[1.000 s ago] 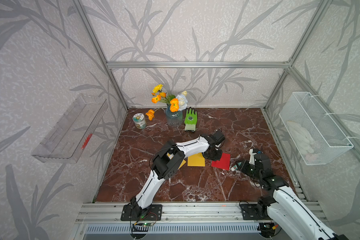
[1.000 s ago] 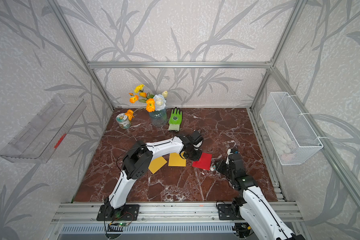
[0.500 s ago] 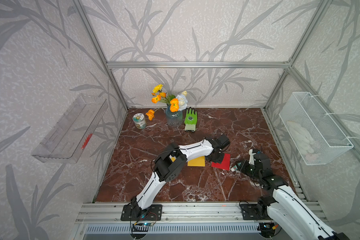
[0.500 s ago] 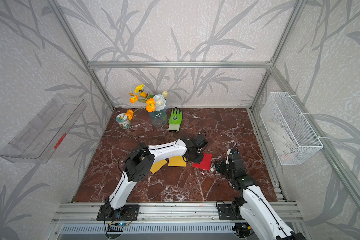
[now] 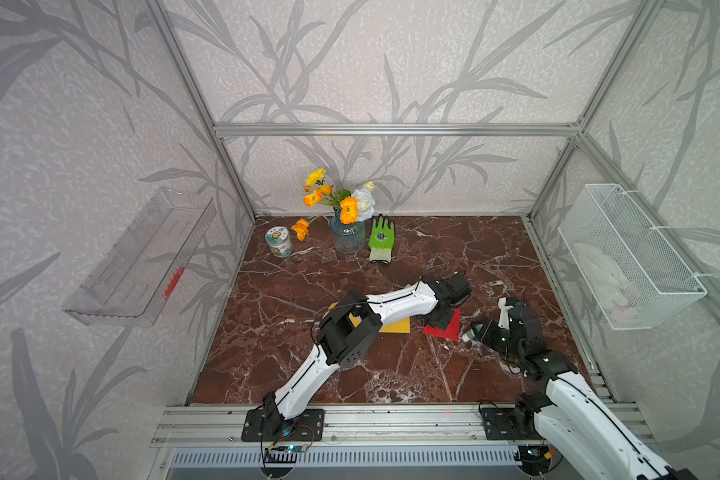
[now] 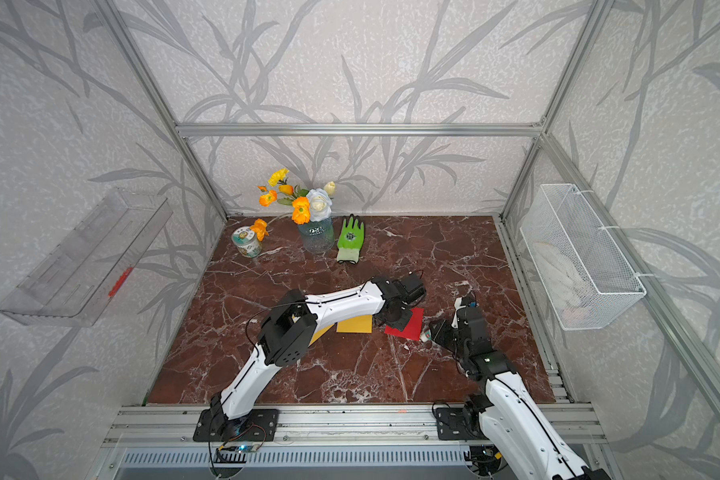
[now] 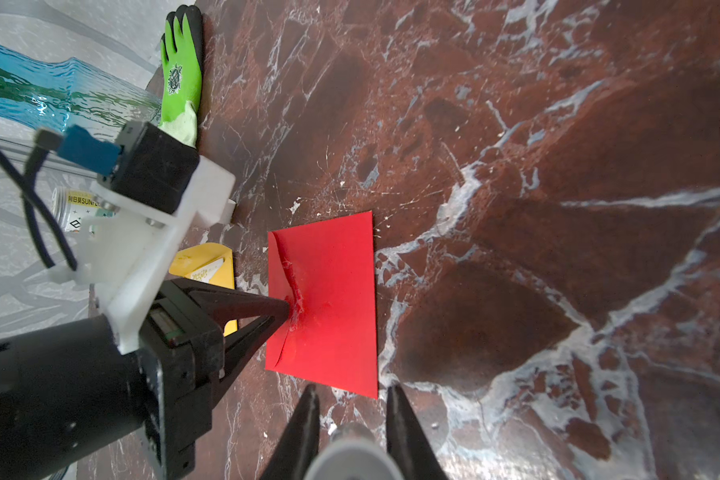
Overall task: Seal the envelope with a glue stick
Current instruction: Close the envelope at the center of the board.
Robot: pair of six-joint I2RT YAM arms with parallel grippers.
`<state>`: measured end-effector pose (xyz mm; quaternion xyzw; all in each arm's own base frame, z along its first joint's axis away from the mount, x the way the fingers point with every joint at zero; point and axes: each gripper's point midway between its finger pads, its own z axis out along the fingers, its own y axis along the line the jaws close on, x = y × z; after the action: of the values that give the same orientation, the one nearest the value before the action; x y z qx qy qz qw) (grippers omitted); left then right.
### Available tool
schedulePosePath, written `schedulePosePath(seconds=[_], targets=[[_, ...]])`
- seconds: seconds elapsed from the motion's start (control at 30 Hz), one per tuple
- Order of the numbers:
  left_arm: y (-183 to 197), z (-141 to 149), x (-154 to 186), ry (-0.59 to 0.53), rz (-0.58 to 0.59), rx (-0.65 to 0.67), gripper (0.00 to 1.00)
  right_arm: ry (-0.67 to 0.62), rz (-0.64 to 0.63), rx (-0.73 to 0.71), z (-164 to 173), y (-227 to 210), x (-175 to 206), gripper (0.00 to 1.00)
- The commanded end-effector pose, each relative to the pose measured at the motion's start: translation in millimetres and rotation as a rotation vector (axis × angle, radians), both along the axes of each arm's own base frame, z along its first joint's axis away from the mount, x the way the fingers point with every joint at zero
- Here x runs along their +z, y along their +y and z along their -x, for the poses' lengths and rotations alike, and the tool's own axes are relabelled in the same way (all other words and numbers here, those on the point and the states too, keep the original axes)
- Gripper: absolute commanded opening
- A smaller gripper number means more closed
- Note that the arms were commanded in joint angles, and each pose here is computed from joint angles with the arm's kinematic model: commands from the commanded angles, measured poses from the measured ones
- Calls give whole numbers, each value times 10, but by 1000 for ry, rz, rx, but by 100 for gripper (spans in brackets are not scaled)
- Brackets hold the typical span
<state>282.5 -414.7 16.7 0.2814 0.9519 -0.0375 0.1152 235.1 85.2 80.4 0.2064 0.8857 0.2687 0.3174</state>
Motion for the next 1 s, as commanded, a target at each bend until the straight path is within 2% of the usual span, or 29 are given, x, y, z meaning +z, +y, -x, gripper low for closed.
schedulePosePath(seconds=[0.0, 0.07, 0.2, 0.47, 0.6, 0.7, 0.77, 0.97], targets=[[353, 412, -622, 207, -139, -17, 0, -12, -7, -2, -14, -1, 53, 0], [344, 360, -506, 221, -90, -5, 1, -14, -8, 0, -15, 2, 71, 0], [290, 184, -144, 214, 72, 41, 18, -20, -5, 2, -14, -1, 101, 0], [134, -68, 356, 195, 322, 113, 22, -29, -16, 22, -24, 38, 128, 0], [72, -105, 575, 197, 429, 128, 23, -34, -12, 29, -25, 42, 149, 0], [32, -109, 698, 223, 518, 138, 28, -37, -13, 31, -34, 47, 159, 0], [19, -118, 738, 233, 550, 143, 28, -38, -14, 31, -40, 50, 160, 0], [187, -168, 709, 212, 527, 186, 26, -47, -14, 47, -59, 72, 211, 0]])
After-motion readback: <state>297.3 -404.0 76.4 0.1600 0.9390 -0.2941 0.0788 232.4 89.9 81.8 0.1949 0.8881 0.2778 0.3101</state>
